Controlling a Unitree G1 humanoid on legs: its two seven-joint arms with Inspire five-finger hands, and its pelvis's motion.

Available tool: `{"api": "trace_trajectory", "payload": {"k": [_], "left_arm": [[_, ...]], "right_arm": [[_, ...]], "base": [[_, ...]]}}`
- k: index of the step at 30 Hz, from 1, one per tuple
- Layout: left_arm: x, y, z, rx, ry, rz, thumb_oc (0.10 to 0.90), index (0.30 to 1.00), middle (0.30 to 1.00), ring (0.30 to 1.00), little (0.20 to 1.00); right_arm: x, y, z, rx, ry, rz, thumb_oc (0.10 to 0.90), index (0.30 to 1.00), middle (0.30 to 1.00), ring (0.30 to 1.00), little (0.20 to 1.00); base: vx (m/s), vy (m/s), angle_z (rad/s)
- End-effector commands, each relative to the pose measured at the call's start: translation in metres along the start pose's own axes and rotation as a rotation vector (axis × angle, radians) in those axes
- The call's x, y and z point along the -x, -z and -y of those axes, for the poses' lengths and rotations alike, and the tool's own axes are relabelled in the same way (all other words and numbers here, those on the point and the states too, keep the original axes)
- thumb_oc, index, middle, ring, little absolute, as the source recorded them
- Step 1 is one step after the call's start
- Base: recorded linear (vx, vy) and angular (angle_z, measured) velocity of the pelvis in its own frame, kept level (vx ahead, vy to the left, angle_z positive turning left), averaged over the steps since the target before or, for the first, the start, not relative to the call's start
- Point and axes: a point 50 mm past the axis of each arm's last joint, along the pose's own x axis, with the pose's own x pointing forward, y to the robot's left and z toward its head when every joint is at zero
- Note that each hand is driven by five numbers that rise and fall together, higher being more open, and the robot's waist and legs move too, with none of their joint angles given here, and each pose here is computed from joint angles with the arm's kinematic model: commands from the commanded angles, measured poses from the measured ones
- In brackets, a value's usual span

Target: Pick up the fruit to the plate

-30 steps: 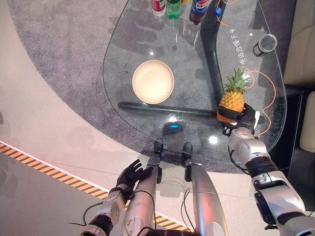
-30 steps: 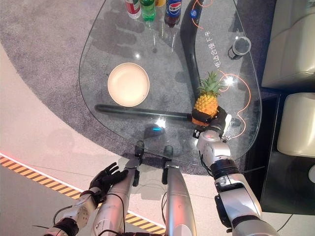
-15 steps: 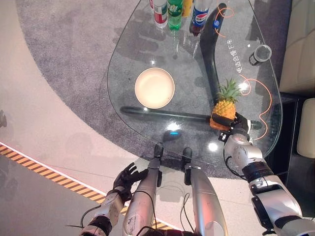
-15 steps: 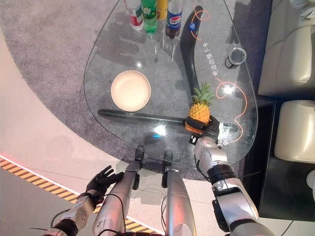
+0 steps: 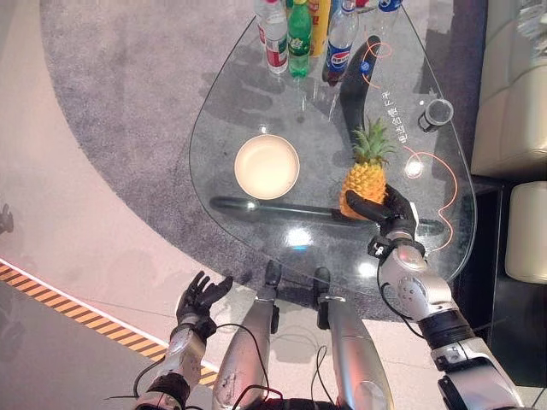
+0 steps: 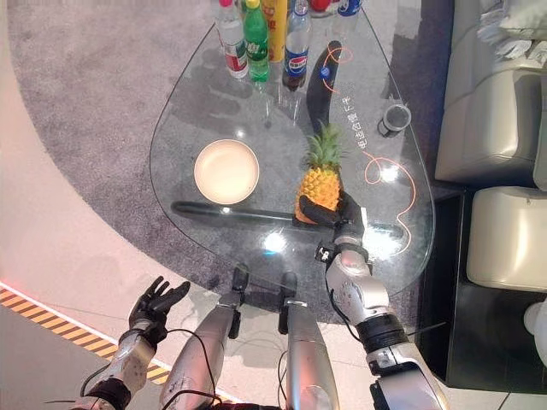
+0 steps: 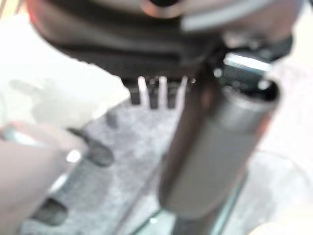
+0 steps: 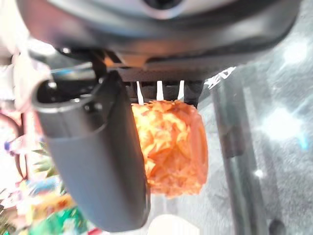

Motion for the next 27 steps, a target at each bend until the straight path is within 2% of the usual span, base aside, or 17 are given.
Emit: {"api": "trace_trajectory", "payload": {"k": [1,5,8,12,13,14,18,25,27], "left_arm": [[0.006,-0.027,-0.026,0.064,-0.107,0.165,0.800,0.900,0.900,0.900,0.900],[0.006,-0.055,-0.021,0.138,-0.091,0.305,0.800,0.900,0.900,0.900,0.900],[0.008,-0.068,-0.015,0.155,-0.067,0.359,0.800,0.900,0.900,0.900,0.900],[0.016,-0.100,0.007,0.154,0.091,0.474,0.800,0.900,0.900,0.900,0.900],[0.016,-0.100,0.007,0.154,0.091,0.474,0.800,0.900,0.900,0.900,0.900],[0.022,-0.112,0.023,0.139,0.199,0.504,0.800,0.900,0.900,0.900,0.900],[0.038,-0.122,0.057,0.093,0.458,0.502,0.800,0.900,0.900,0.900,0.900],[0.063,-0.124,0.089,0.123,0.782,0.437,0.800,0.900,0.900,0.900,0.900],[0.067,-0.125,0.094,0.129,0.830,0.433,0.800,0.900,0.900,0.900,0.900]], "right_arm": [[0.021,-0.067,-0.032,-0.068,-0.240,0.370,0.100,0.300,0.300,0.300,0.200],[0.033,-0.076,-0.046,-0.019,-0.394,0.430,0.100,0.300,0.300,0.300,0.200],[0.036,-0.072,-0.048,0.033,-0.435,0.426,0.100,0.300,0.300,0.300,0.200],[0.044,-0.069,-0.053,0.148,-0.533,0.445,0.100,0.300,0.300,0.300,0.200],[0.044,-0.069,-0.053,0.148,-0.533,0.445,0.100,0.300,0.300,0.300,0.200],[0.046,-0.070,-0.052,0.181,-0.559,0.462,0.100,0.300,0.300,0.300,0.200],[0.050,-0.071,-0.050,0.211,-0.592,0.481,0.100,0.300,0.300,0.300,0.200],[0.059,-0.072,-0.053,0.240,-0.670,0.510,0.100,0.300,0.300,0.300,0.200],[0.060,-0.071,-0.055,0.250,-0.684,0.511,0.100,0.300,0.300,0.300,0.200]], "base": [[0.01,-0.031,0.05],[0.01,-0.030,0.08],[0.02,-0.038,0.10],[0.00,-0.053,0.04],[-0.01,-0.051,0.01],[0.00,-0.051,0.05],[0.01,-0.043,0.12],[0.00,0.000,0.00],[0.00,0.000,0.00]]}}
